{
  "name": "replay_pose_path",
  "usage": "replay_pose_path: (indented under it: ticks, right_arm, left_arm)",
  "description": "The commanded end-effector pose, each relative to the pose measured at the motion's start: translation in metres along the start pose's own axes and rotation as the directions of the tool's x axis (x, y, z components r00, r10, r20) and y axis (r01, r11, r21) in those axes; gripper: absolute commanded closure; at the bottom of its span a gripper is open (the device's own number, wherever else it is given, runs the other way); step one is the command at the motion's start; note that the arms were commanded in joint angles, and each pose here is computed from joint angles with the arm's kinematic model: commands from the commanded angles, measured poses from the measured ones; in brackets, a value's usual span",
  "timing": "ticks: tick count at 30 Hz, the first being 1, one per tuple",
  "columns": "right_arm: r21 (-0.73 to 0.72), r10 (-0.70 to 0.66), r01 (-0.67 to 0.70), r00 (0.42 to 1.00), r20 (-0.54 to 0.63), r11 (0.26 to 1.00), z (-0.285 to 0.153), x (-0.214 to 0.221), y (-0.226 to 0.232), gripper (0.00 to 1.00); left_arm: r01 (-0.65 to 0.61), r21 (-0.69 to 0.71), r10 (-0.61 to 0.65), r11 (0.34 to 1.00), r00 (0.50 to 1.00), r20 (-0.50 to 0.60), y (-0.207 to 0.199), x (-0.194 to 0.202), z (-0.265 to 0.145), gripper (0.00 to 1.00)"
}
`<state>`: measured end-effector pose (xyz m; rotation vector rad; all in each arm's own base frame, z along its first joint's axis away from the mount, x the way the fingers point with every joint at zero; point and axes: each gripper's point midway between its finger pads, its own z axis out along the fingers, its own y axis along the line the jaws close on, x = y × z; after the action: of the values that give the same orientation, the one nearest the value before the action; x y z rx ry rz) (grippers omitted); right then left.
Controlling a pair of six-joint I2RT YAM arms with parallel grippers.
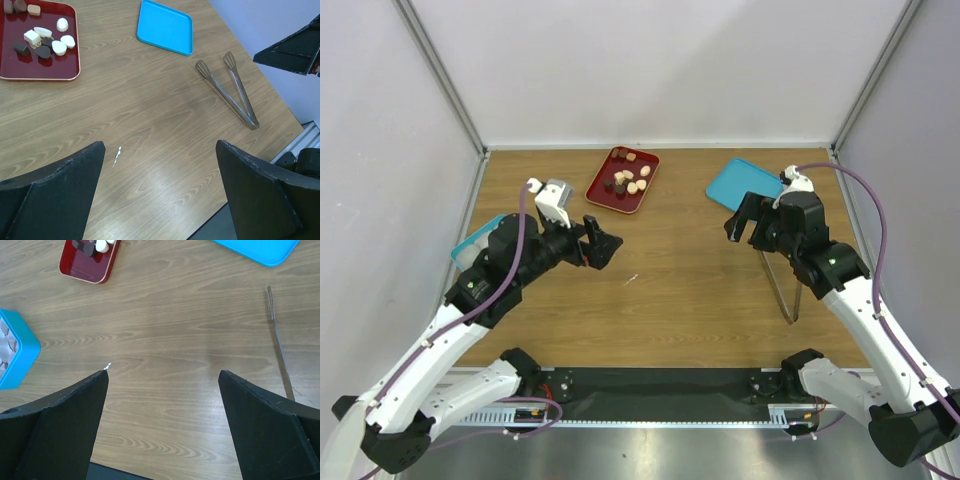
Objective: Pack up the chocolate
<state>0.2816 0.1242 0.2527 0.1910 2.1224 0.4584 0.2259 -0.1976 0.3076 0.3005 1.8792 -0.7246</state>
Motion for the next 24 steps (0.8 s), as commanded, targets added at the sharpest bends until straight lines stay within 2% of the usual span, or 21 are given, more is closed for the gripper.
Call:
replay_pose_path:
  ticks: [1, 8, 10, 13, 16, 22, 24]
  right_arm:
    - [0.012, 0.026, -0.026, 1.0, 0.015, 1.0, -0.002, -0.003, -0.001, 0.0]
    - [0.042, 0.023, -0.025, 0.999, 0.047, 0.999, -0.002, -0.011, -0.006, 0.0]
    - [0.038, -0.033, 0.032, 0.999, 0.017, 0.999, 0.0, -0.006, -0.008, 0.0]
    - [0.125, -0.044, 0.046, 0.999, -0.017, 0.991, 0.008, 0.001, -0.031, 0.0]
    - [0.285, 0.023, 0.012, 0.993, -0.12, 0.959, 0.022, 0.018, -0.073, 0.01]
    - [0.339, 0.169, -0.075, 0.951, -0.258, 0.938, 0.04, 0.067, -0.111, 0.02]
    - [0.431, 0.207, -0.072, 0.939, -0.274, 0.899, 0.036, 0.076, -0.136, 0.04]
  left_arm:
    - [0.001, 0.015, -0.001, 1.0, 0.999, 0.044, -0.005, -0.012, -0.008, 0.0]
    - [-0.015, -0.006, 0.015, 1.0, 0.999, 0.043, -0.001, -0.011, -0.011, 0.0]
    - [-0.015, -0.008, 0.015, 1.0, 0.999, 0.046, 0.0, -0.012, -0.011, 0.0]
    - [-0.012, -0.007, 0.012, 1.0, 0.999, 0.044, 0.0, -0.011, -0.012, 0.0]
    - [-0.006, -0.006, 0.006, 1.0, 1.0, 0.029, 0.001, -0.005, -0.011, 0.0]
    - [-0.004, -0.08, -0.003, 0.997, 0.996, -0.089, 0.02, 0.032, 0.006, 0.0]
    - [-0.004, -0.06, -0.005, 0.998, 0.989, -0.147, 0.017, 0.043, 0.007, 0.0]
